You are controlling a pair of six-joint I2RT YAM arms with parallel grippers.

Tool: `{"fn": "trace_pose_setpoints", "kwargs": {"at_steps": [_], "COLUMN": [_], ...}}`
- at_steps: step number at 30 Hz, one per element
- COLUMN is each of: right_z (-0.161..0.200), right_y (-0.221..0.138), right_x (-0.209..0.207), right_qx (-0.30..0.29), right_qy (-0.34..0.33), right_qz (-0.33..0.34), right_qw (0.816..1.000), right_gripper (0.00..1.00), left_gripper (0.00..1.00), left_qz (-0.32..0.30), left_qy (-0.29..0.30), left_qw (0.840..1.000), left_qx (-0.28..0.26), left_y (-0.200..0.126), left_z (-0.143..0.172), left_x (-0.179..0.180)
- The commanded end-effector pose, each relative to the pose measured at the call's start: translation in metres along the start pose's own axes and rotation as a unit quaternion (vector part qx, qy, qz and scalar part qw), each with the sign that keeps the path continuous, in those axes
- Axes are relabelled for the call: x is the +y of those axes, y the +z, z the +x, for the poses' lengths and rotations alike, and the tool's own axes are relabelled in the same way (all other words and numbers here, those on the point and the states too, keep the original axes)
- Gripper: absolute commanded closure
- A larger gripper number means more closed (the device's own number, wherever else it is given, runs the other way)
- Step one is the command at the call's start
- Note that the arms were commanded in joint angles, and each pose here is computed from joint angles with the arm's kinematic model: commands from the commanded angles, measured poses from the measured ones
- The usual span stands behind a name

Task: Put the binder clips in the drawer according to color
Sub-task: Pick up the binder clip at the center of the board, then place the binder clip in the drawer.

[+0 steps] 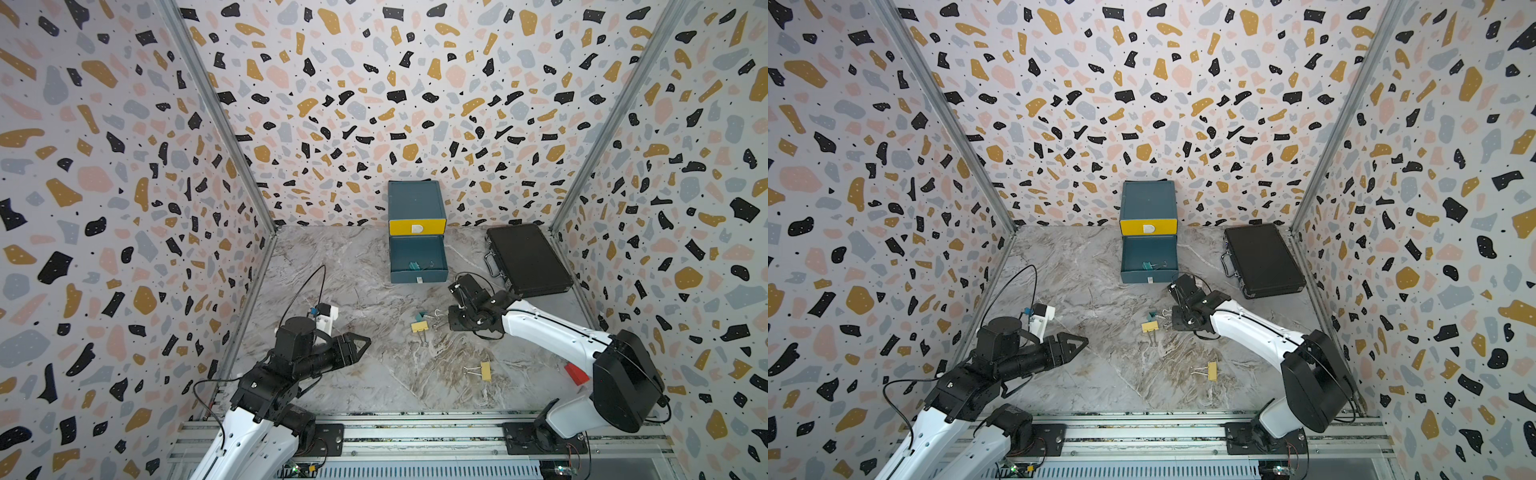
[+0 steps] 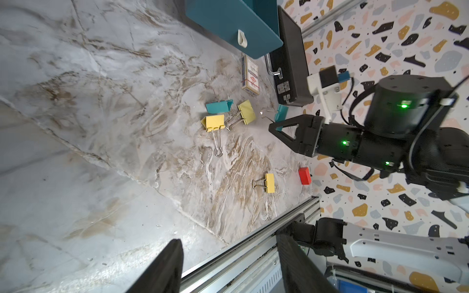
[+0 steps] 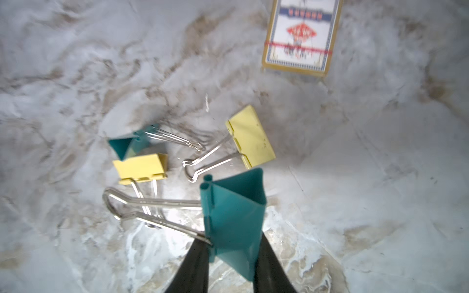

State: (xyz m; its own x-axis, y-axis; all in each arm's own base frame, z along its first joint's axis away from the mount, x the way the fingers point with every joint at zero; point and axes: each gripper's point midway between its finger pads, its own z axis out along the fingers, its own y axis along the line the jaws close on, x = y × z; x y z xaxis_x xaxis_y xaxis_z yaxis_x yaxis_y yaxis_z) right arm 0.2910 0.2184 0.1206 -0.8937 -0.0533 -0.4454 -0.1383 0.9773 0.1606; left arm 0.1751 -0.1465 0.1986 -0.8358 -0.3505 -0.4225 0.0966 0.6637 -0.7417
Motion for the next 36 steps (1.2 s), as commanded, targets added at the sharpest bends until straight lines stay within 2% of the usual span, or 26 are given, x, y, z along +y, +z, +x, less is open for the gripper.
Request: {"fn": "trace_pose_setpoints", "kwargs": {"at_steps": [1, 4, 8, 13, 16, 18, 21, 23, 30, 32, 36], "right_z": [-0.042, -0.085, -0.132, -0.172, -0.186, -0.192, -0.198, -0.199, -0.186, -0.171, -0.122], "right_y": [-0.027, -0.036, -0.021, 0.003, 0.011, 0.014, 0.007, -0.003, -0.050, -0.061, -0.053], "right_x": [0.023, 0.042, 0.057, 0.071, 0.074, 0.077, 0.079, 0.079, 0.071, 0.066, 0.060], "right_qx": [-0.025, -0.046, -0.049, -0.047, -0.047, -0.049, -0.056, -0.064, -0.101, -0.104, -0.076], "right_qy": [-0.027, -0.031, -0.019, -0.010, -0.006, -0.010, -0.021, -0.024, -0.011, -0.006, 0.001], "right_qz": [-0.024, -0.036, -0.043, -0.052, -0.052, -0.060, -0.064, -0.066, -0.086, -0.091, -0.087], "right_qw": [0.999, 0.998, 0.998, 0.997, 0.998, 0.997, 0.996, 0.995, 0.991, 0.990, 0.993], "right_gripper": [0.75, 0.75, 0.75, 0.74, 0.66, 0.54, 0.38, 0.35, 0.34, 0.34, 0.35], "left_gripper": [0.36, 0.37, 0.37, 0.37, 0.37, 0.37, 0.37, 0.37, 0.37, 0.37, 0.37], "left_qz": [-0.005, -0.005, -0.001, 0.002, 0.002, 0.004, 0.006, 0.007, 0.005, 0.001, 0.010], "left_qy": [-0.031, -0.051, -0.061, -0.059, -0.056, -0.054, -0.051, -0.049, -0.044, -0.035, -0.005], "left_qw": [0.996, 0.993, 0.991, 0.992, 0.992, 0.992, 0.993, 0.993, 0.995, 0.997, 1.000], "left_qx": [-0.085, -0.110, -0.117, -0.115, -0.112, -0.110, -0.105, -0.103, -0.092, -0.066, 0.009], "left_y": [-0.006, -0.008, -0.007, -0.008, -0.008, -0.007, -0.006, -0.006, -0.005, 0.000, 0.011], "left_z": [-0.028, -0.036, -0.041, -0.043, -0.043, -0.044, -0.044, -0.045, -0.039, -0.031, -0.007], "left_x": [0.002, 0.003, 0.001, -0.004, -0.005, -0.007, -0.009, -0.010, -0.008, -0.006, -0.005]}}
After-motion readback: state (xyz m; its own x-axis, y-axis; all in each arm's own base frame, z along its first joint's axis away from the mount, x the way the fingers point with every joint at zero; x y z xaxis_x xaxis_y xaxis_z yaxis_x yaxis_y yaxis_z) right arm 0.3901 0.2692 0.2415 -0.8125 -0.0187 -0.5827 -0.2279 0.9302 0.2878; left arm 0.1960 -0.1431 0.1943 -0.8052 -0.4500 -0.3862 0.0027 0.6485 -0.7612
